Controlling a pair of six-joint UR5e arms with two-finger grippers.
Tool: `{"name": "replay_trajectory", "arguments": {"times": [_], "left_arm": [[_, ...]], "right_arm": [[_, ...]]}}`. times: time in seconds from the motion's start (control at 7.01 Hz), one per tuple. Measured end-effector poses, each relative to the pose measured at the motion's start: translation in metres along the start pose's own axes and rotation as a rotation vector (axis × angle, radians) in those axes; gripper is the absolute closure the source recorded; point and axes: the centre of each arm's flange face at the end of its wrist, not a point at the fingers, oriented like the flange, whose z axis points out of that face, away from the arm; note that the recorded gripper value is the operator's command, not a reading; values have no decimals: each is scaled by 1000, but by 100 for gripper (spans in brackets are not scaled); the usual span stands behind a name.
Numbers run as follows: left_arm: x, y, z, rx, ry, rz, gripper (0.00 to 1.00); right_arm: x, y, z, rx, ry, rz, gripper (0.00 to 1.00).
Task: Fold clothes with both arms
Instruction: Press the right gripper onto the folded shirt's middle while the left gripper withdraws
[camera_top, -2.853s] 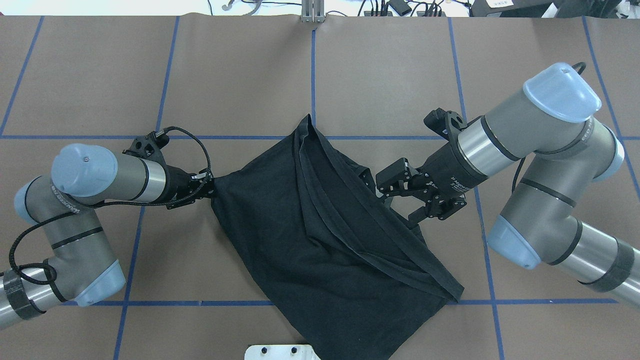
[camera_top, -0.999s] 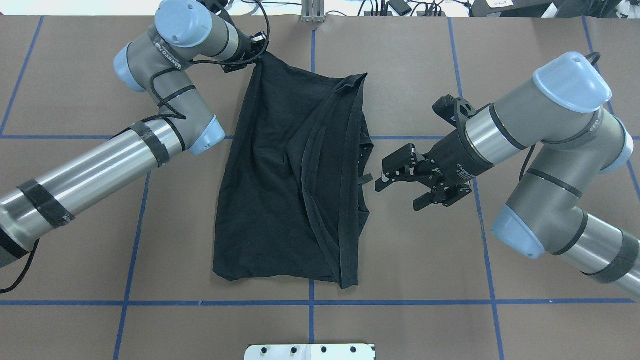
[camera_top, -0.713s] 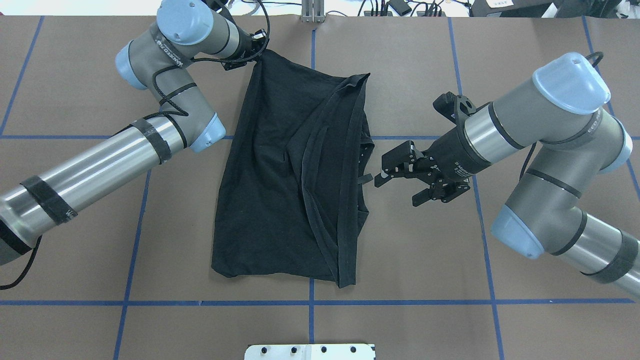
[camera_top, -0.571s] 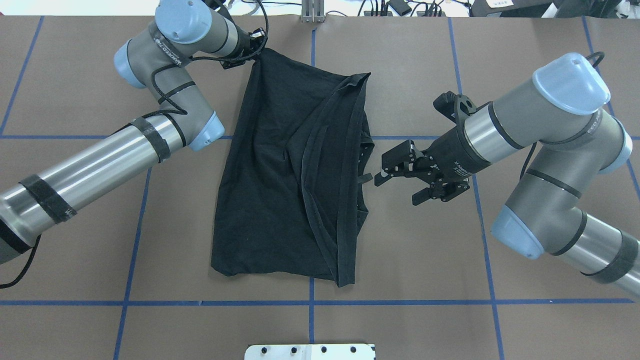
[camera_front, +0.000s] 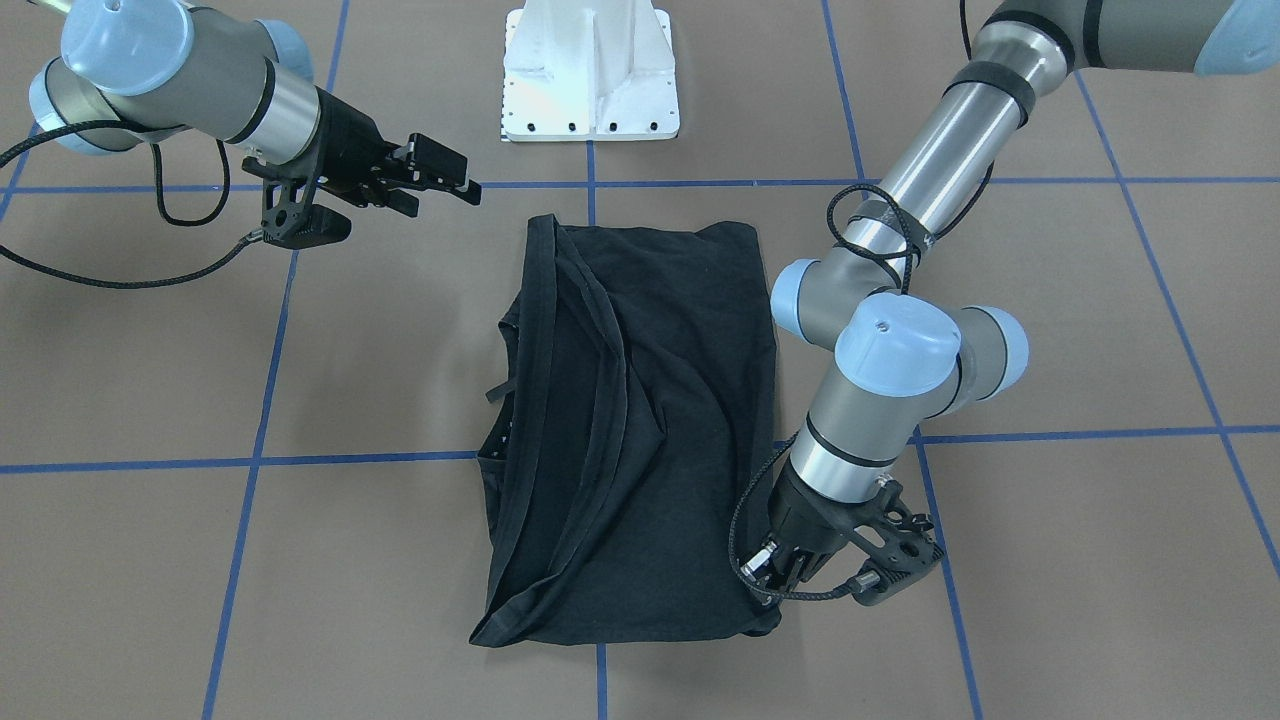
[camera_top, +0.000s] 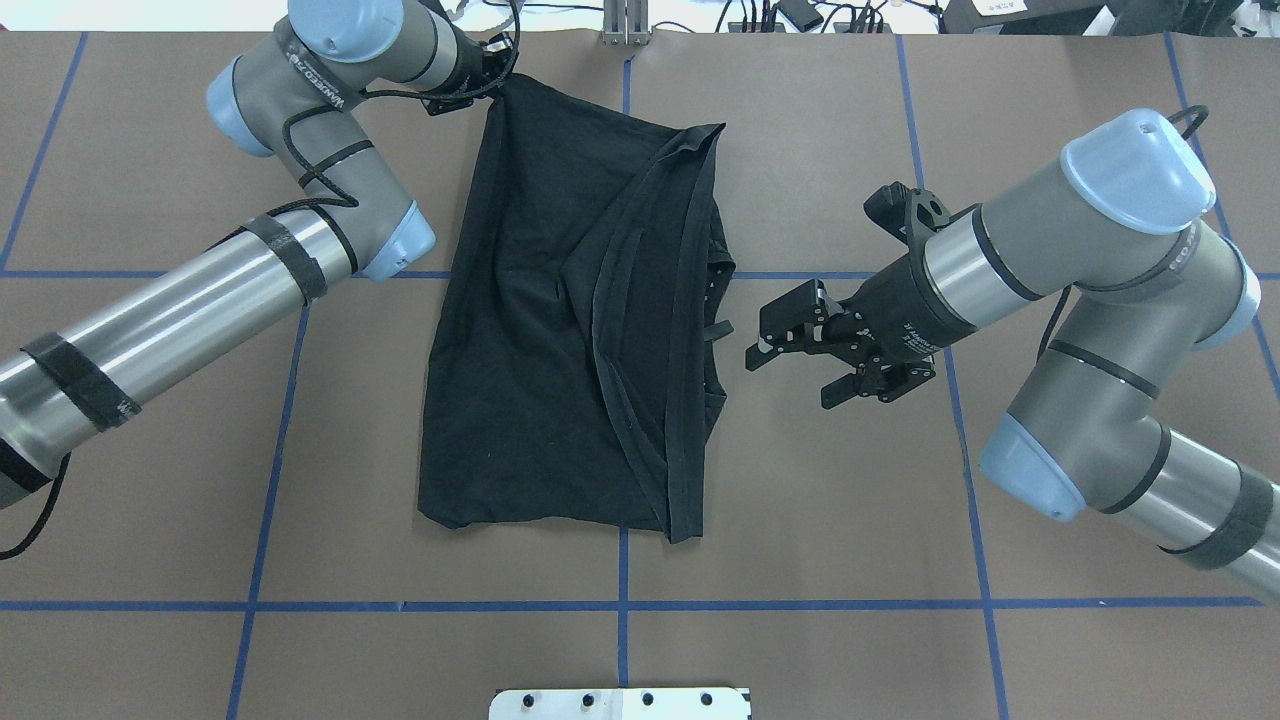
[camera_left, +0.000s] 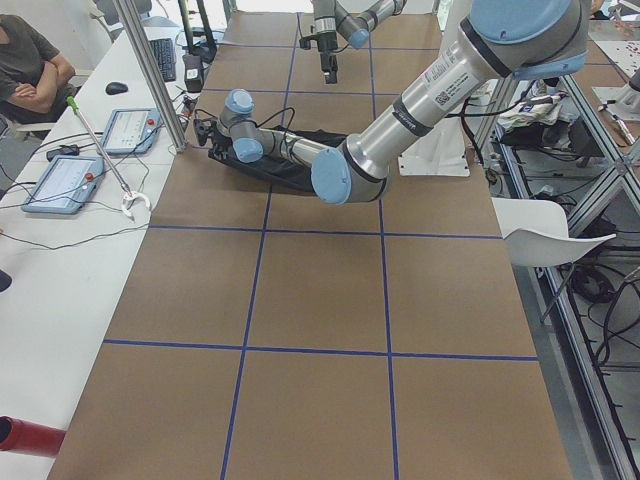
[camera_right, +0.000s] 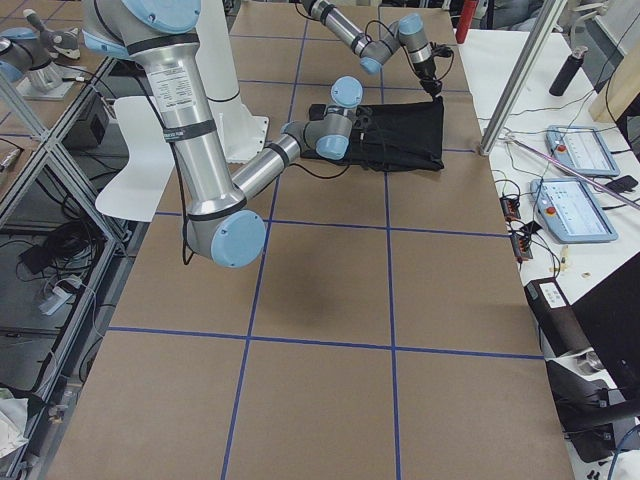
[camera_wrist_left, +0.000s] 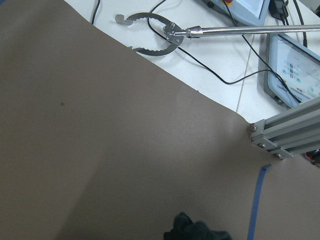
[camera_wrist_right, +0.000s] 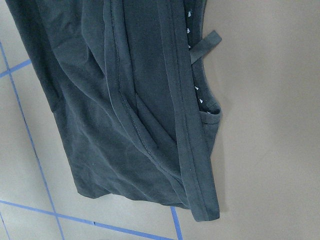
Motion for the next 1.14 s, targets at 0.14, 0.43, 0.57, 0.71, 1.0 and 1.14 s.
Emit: {"name": "replay_trajectory", "arguments": {"times": [0.14,0.43,0.57,0.71,1.0,1.14], "left_arm": [[-1,-3,-1,3,0,0,1],[3,-12,-10,13,16,8,0],[6,-20,-20,20,27,24,1],[0,-27,-28,23,30,50,0],[-32,-40,-51,-10,43,78,1],[-50,-42,-62,-23,50,92,1]], "right_arm": [[0,1,2,2,1,0,0],[-3,3,7,13,1,-4,0],[-6,7,16,32,3,-9,0],[-9,15,32,58,9,-20,1],[-14,31,63,105,23,-58,1],[-19,38,79,135,59,-95,1]]}}
